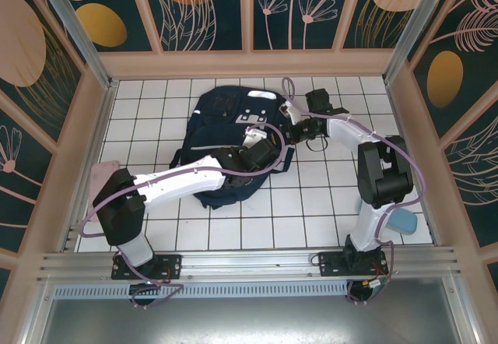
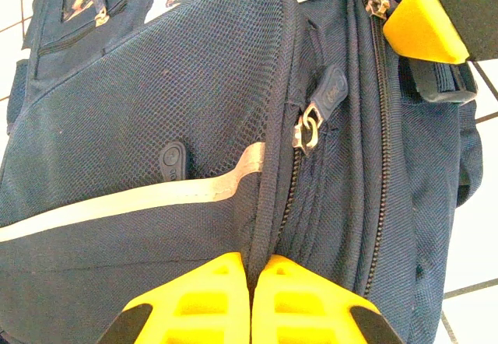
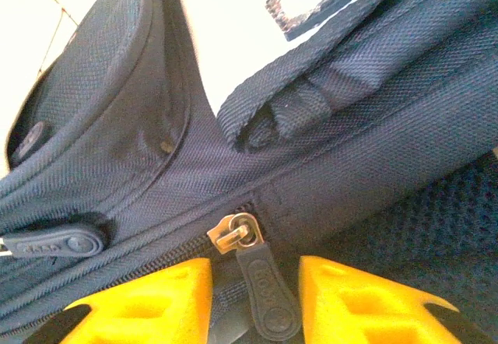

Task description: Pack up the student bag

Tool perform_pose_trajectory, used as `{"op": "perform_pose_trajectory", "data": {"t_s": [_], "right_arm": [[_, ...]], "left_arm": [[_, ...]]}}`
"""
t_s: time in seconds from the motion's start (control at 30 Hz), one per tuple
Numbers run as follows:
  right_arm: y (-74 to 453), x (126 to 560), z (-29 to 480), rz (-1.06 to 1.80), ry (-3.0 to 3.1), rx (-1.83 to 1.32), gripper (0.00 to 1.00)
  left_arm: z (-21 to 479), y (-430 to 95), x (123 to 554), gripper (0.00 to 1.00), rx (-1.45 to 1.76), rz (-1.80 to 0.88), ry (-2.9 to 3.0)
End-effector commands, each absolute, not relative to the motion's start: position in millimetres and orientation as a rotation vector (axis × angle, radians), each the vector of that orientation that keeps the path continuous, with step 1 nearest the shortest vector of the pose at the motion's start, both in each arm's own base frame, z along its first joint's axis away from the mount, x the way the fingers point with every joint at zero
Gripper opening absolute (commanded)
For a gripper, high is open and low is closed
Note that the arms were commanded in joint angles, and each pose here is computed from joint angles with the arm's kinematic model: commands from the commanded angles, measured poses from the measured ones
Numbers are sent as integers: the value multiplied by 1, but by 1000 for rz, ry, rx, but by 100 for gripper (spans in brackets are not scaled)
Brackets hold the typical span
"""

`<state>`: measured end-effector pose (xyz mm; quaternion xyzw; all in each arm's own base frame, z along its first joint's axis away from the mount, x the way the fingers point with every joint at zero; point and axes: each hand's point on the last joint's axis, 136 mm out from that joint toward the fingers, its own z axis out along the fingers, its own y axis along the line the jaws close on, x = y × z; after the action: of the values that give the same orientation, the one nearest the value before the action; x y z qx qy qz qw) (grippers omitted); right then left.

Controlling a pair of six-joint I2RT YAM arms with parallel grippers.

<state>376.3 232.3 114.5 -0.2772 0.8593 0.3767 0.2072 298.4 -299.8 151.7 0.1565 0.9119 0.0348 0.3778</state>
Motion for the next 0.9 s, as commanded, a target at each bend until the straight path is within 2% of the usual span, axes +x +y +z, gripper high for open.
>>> {"op": "perform_pose_trajectory", "data": {"t_s": [0.0,0.17,0.33,0.5,0.83,0.87], "right_arm": [[234,373,115,1087,2387,-804,29],[229,372,121,1038,2368,-802,13],[223,371,127,955,2393,-751,5],[229,355,136,962,2412,-673,2],[246,285,158,1325,2376,-473,3],[248,276,159,1345,2367,-473,3]], "left_arm": [[182,-285,312,0,272,111,2252],[181,-286,312,0,274,114,2252],[180,-287,313,0,275,108,2252],[180,-296,318,0,281,89,2248],[189,-317,329,0,245,-55,2237],[177,-323,331,0,257,-65,2258]]}}
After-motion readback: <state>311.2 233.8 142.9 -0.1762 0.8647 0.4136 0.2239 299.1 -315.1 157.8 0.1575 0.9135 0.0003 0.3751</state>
